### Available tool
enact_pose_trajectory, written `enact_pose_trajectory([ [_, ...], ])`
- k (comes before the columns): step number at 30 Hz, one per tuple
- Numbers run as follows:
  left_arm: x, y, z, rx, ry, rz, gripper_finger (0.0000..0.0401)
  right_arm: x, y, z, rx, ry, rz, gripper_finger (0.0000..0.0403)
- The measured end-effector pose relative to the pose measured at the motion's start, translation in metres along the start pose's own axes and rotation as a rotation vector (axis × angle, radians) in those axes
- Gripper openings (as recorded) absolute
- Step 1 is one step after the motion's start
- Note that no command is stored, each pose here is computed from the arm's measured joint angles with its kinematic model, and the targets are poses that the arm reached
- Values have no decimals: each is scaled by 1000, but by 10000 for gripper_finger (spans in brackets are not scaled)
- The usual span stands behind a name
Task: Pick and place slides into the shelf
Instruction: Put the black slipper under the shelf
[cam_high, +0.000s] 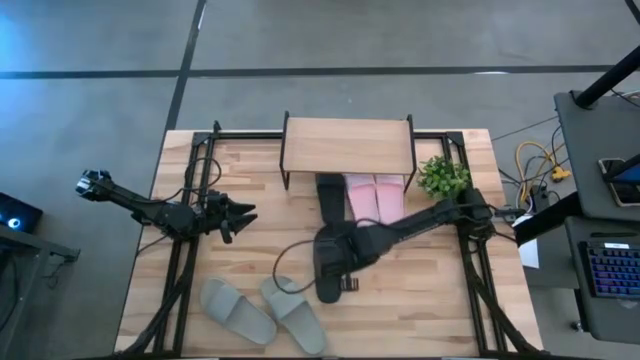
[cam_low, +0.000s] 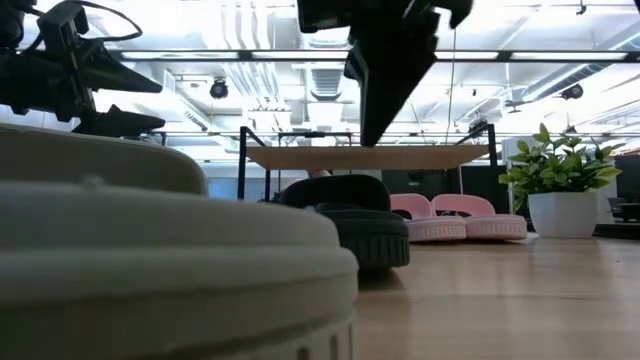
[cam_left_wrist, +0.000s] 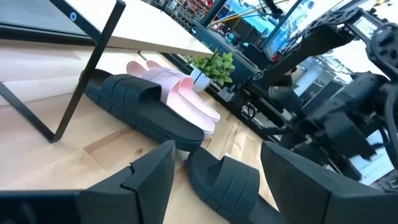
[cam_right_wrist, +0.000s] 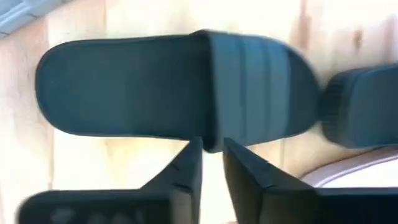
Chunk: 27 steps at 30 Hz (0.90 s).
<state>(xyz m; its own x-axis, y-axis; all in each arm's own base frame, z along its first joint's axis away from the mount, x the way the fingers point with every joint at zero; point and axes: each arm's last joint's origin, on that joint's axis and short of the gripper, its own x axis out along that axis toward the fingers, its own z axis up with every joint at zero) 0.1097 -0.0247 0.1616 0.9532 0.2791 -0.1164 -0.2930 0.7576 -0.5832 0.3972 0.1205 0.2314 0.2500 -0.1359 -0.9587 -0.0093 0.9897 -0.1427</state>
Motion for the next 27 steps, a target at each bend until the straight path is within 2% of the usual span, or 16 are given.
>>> enact_pose_trajectory([
  [5,0,0,0,0,0,-1,224,3,0,-1,73,-2,-48,130],
  [9,0,0,0,-1,-1,-1,224,5,0,0,63,-23,-78,181],
  [12,0,0,0,0,-1,-1,224,8,2,2,38,-56,-69,204],
  [16,0,0,0,-1,0,-2,224,18,6,4,-11,-82,-68,215],
  [22,0,0,0,0,1,-3,224,40,10,4,-49,-55,-202,215],
  [27,0,0,0,0,9,-11,224,44,8,5,-48,-81,-324,214],
])
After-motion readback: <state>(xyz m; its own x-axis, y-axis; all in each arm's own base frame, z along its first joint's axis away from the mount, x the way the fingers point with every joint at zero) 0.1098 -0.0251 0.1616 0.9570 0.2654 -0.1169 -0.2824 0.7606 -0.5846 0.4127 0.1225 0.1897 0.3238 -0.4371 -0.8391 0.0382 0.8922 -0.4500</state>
